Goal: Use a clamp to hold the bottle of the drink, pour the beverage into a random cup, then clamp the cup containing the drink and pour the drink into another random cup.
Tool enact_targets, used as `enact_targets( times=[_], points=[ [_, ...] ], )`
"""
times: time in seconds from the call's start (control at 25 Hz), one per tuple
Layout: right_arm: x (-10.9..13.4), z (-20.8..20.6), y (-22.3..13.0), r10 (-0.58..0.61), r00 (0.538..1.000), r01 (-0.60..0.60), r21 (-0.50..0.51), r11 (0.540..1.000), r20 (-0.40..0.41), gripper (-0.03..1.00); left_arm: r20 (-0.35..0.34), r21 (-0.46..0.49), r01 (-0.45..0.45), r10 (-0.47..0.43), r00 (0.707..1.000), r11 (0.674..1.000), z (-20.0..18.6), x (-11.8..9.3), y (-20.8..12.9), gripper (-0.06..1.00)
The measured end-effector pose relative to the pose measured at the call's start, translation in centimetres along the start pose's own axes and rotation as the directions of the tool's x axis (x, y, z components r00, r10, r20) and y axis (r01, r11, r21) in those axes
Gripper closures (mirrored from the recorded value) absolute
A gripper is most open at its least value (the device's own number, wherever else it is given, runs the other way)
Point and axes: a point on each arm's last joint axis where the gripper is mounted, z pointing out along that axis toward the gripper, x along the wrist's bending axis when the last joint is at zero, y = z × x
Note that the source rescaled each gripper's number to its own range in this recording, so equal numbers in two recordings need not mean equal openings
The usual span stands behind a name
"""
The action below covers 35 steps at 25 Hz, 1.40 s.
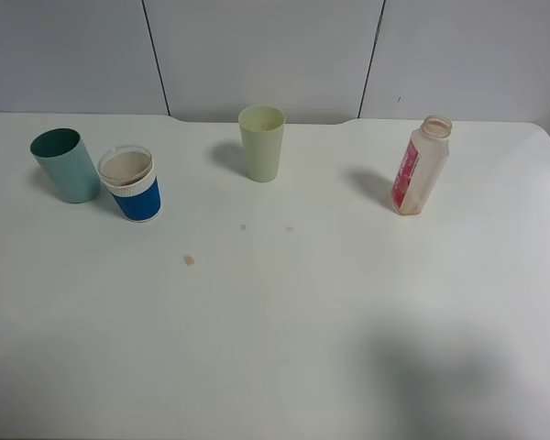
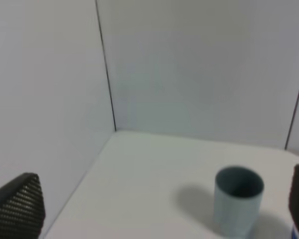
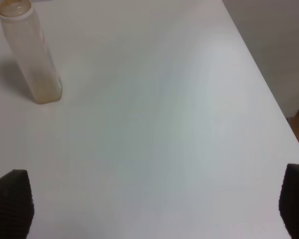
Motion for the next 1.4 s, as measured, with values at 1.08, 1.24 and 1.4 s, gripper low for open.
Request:
enact_targets(
  times=[1.08,1.24,1.4],
  points=[
    [0.0,0.0,0.0,0.000,1.000,0.000,0.000,1.000,0.000,-0.01,-0.013,0.388,0.045,-0.044,0.999,0.921,-4.2,0.1,-5.7,-0.06],
    [0.0,0.0,0.0,0.000,1.000,0.000,0.000,1.000,0.000,-0.01,-0.014,0.391,0.048,-0.046,0.999,0.919,-4.2,0.1,-5.7,-0.06],
    [0.0,0.0,0.0,0.000,1.000,0.000,0.000,1.000,0.000,-0.01,-0.014,0.391,0.048,-0.046,0.999,0.919,-4.2,0.1,-5.7,-0.06]
  ],
)
